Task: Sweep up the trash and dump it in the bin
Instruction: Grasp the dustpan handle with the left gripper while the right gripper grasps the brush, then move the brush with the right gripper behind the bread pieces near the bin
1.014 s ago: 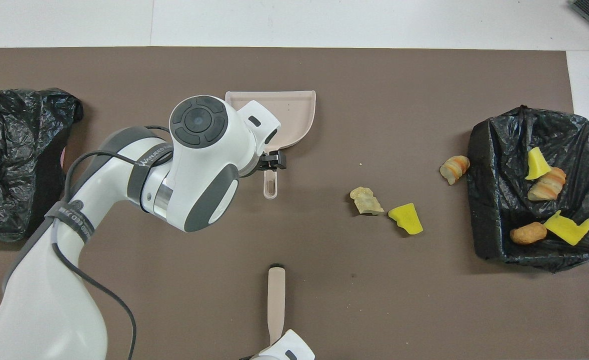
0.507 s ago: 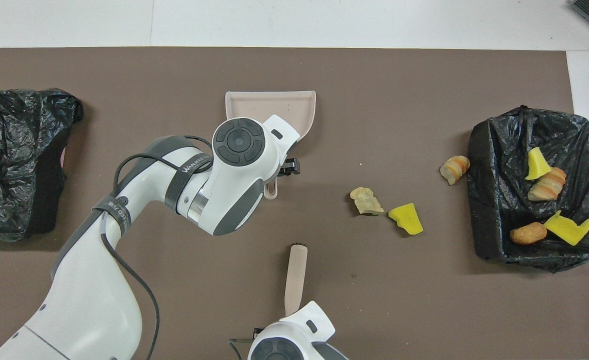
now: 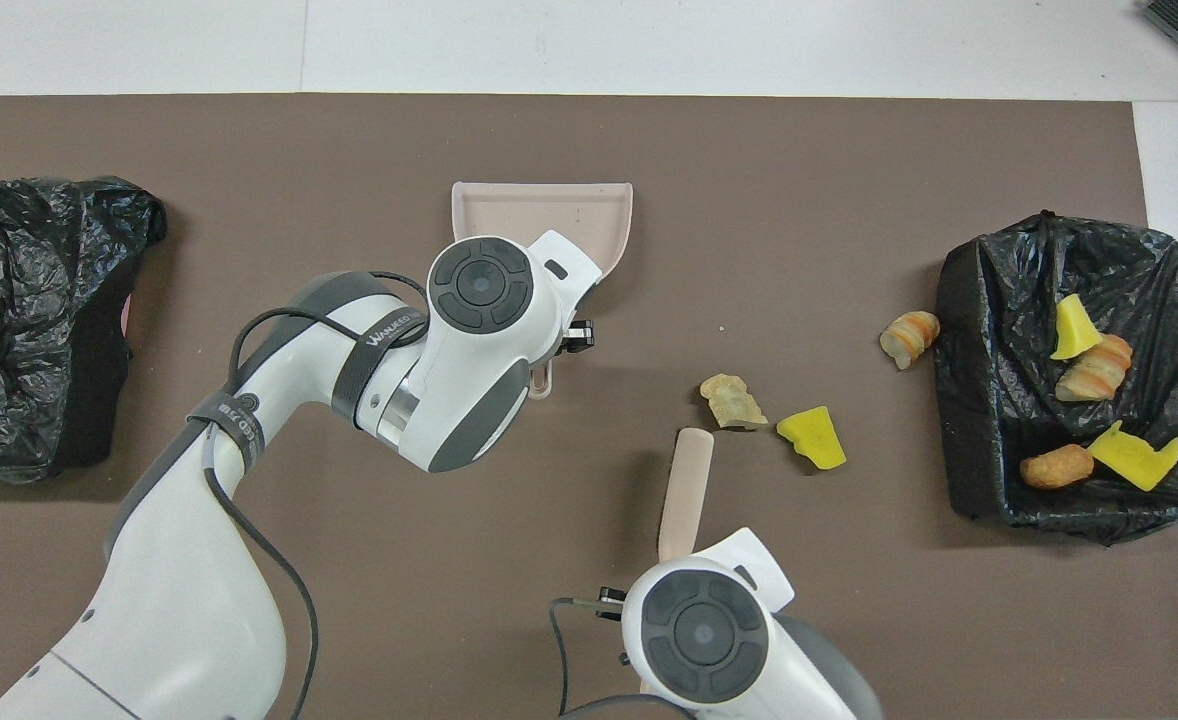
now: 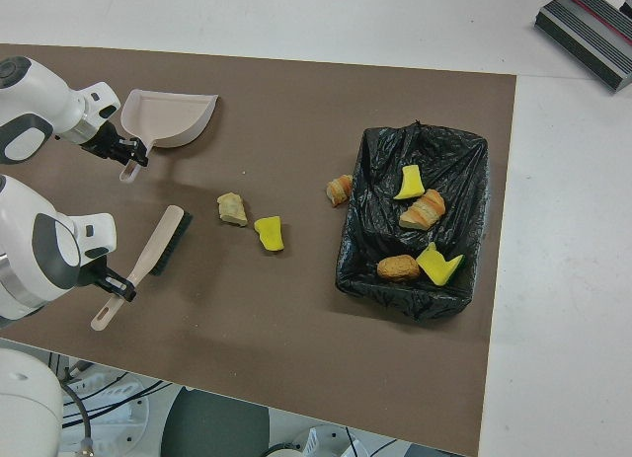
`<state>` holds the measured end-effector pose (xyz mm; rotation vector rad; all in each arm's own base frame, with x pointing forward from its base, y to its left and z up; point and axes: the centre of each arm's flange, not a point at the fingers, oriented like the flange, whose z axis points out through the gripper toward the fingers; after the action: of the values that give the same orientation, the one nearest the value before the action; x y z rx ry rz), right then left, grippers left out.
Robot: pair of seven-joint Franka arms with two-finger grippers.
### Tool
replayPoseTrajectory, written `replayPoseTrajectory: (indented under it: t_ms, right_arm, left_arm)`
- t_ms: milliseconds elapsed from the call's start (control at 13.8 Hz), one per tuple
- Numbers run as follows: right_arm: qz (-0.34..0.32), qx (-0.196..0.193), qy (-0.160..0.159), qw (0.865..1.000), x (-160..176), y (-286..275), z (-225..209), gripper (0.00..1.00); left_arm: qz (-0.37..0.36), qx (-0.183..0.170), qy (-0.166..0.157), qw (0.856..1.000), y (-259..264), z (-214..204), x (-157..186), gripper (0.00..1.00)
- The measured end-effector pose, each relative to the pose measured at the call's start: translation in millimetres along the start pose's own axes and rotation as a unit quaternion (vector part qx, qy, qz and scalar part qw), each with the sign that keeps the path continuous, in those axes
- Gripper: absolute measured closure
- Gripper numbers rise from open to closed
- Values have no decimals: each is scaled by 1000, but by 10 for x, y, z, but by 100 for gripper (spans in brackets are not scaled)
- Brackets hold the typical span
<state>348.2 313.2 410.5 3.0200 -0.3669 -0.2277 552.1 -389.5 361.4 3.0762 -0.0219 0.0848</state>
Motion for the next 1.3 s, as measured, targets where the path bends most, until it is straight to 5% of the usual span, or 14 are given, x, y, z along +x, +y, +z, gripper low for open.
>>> replayPoseTrajectory:
  t_ms: [290, 652, 1087, 1304]
  right_arm:
    - [-1, -44, 29, 999, 629, 479, 76, 74]
    - [-33, -108, 45, 993, 1440, 1231, 191, 74]
    - [-77, -211, 61, 973, 1858, 1688, 457, 74]
    - [-83, -235, 60, 967, 1983, 1803, 595, 74]
  left_arm:
    - [11, 0, 4, 1000, 37, -32, -6, 69]
    - [170, 14, 3, 985, -212, -286, 115, 69]
    - [337, 37, -40, 940, -451, -676, 35, 69]
    - [428, 39, -65, 901, -559, -730, 6, 69]
